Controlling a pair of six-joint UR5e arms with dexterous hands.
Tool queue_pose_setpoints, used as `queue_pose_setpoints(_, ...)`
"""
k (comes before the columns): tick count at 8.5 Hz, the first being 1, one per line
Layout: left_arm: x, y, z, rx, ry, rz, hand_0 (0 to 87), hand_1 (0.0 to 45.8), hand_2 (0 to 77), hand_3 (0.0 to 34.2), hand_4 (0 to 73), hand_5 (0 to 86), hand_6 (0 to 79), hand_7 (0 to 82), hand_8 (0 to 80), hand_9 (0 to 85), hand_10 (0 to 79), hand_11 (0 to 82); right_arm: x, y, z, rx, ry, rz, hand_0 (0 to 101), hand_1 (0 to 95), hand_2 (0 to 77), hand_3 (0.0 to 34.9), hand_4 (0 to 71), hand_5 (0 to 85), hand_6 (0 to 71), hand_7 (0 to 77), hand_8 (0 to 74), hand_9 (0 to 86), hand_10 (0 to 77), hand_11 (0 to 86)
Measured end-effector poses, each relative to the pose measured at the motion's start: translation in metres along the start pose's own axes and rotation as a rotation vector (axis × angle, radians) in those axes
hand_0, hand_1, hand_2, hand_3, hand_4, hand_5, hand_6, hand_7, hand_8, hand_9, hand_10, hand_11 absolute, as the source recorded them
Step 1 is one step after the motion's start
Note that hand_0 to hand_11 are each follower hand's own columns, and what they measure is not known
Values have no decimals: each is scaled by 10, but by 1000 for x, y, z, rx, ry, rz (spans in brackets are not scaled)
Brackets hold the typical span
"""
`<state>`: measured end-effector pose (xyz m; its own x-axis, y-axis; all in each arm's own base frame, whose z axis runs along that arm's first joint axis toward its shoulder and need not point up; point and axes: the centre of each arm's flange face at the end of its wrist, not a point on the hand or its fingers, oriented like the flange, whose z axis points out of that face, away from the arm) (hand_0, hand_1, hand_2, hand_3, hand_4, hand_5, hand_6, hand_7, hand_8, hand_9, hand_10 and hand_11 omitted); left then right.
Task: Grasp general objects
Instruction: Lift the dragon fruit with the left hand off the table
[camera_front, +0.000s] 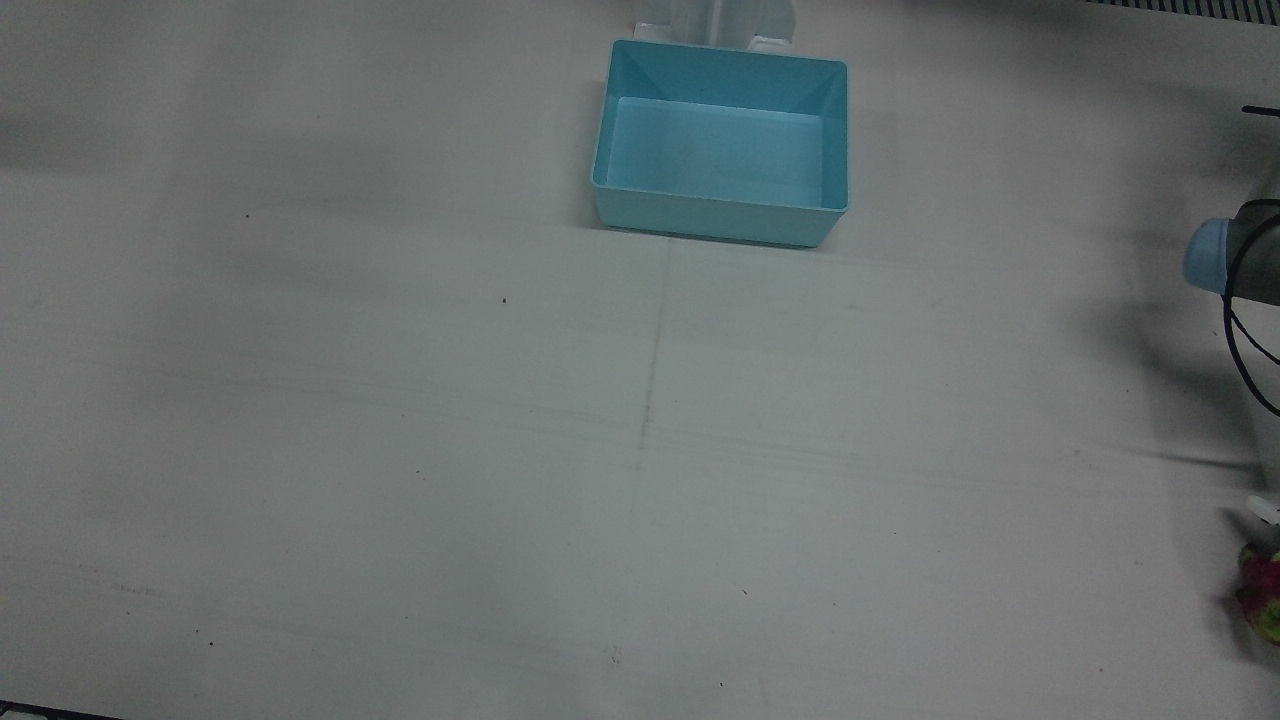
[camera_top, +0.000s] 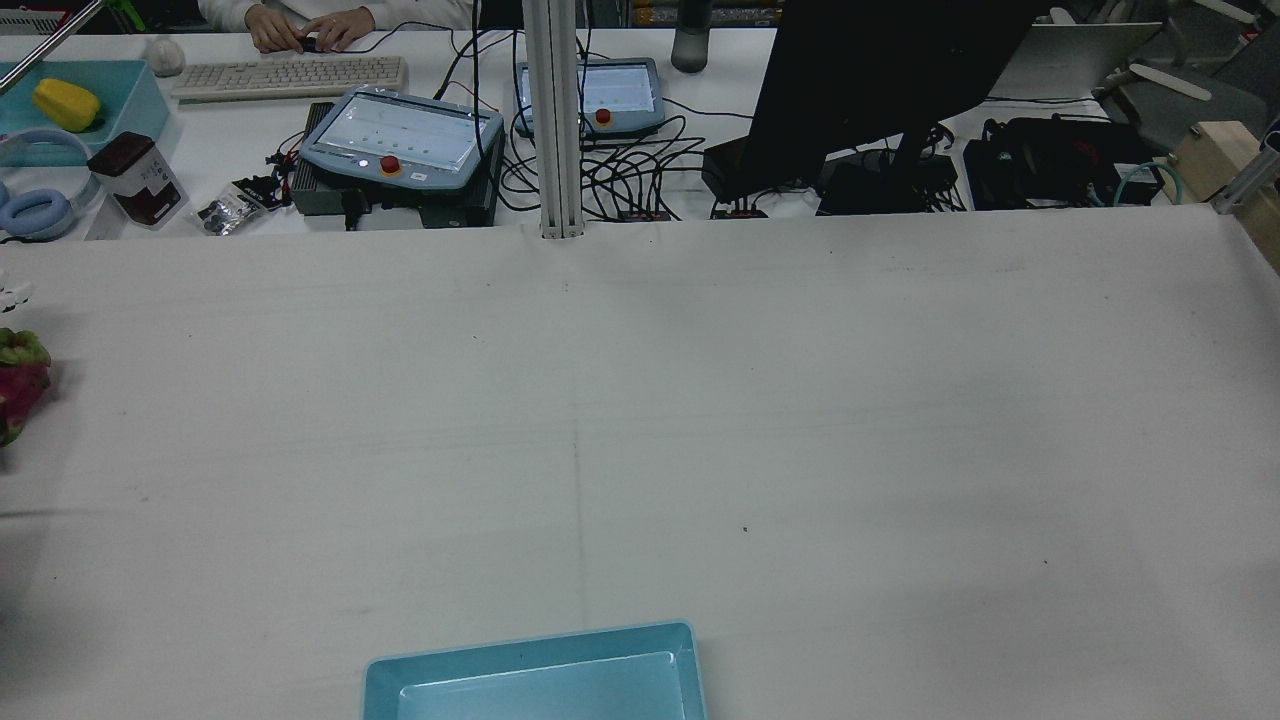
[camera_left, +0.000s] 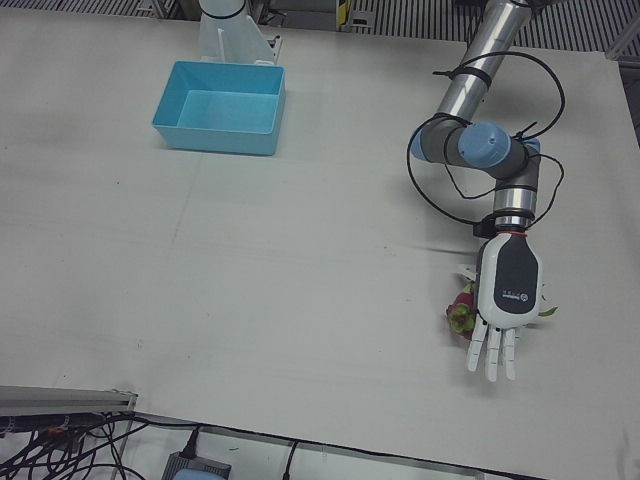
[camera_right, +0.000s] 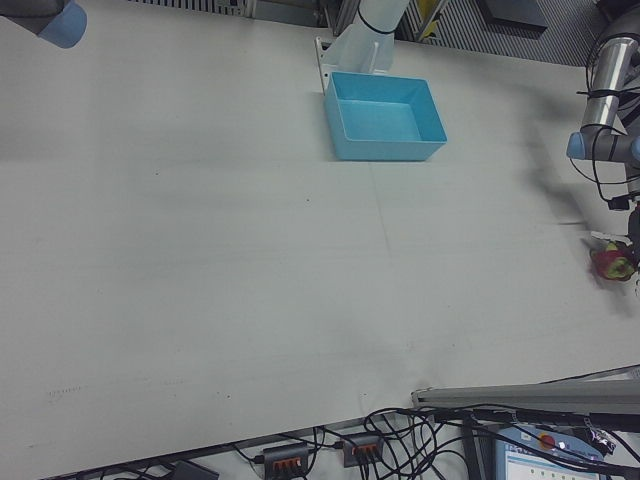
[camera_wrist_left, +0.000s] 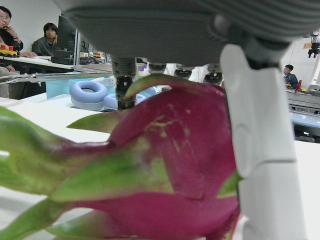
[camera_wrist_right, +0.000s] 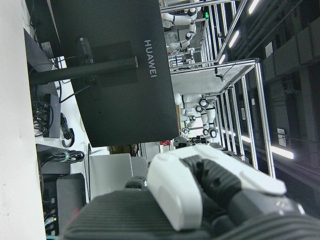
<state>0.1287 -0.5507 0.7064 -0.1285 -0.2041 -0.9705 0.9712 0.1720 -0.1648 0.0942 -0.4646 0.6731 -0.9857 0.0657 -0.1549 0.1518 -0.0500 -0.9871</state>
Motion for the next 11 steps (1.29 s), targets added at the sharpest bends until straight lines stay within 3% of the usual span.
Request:
queue_pose_setpoints(1,-2,1,5,2,-8,4,561,0,5,40,22,22,65,5,22,11,376,76,0,0,0,0,0,0,0,949,774,0,0,0,0,0,0,5,0,5)
queue_pose_setpoints(2,-4,2,9,4,-16,7,561,0,5,0,16,22,87,5,60,11,382,87,0,0,0,0,-1,0,0,949,774,0,0,0,0,0,0,5,0,5)
queue_pose_setpoints(3,-5,3,12,5,-19,9,561,0,5,0,16,22,87,5,60,11,382,87,0,0,0,0,-1,0,0,949,774,0,0,0,0,0,0,5,0,5)
queue_pose_setpoints(4,-6,3,13,6,-21,9,561,0,5,0,16,164,87,11,60,5,382,87,0,0,0,0,0,0,0,949,774,0,0,0,0,0,0,5,0,5)
queue_pose_setpoints(5,-6,3,13,7,-22,10,566,0,5,0,11,496,87,49,54,5,382,76,0,0,0,0,0,0,0,949,774,0,0,0,0,0,0,5,0,5)
queue_pose_setpoints(7,-8,3,13,10,-27,12,578,0,5,0,0,693,87,71,49,11,382,76,0,0,0,0,0,0,0,949,774,0,0,0,0,0,0,5,0,0)
queue_pose_setpoints(9,-8,2,13,12,-27,12,578,0,5,0,0,687,180,196,60,5,382,104,0,0,0,0,-1,0,0,949,774,0,0,0,0,0,0,5,0,0)
queue_pose_setpoints(10,-10,2,14,13,-27,13,578,0,5,0,0,687,180,196,87,5,382,136,0,0,0,0,-1,0,0,949,774,0,0,0,0,0,0,5,0,0)
queue_pose_setpoints(11,-10,2,14,13,-25,13,579,0,5,0,5,693,202,267,120,11,382,158,0,0,0,0,-1,0,0,949,774,0,0,0,0,0,0,5,0,0)
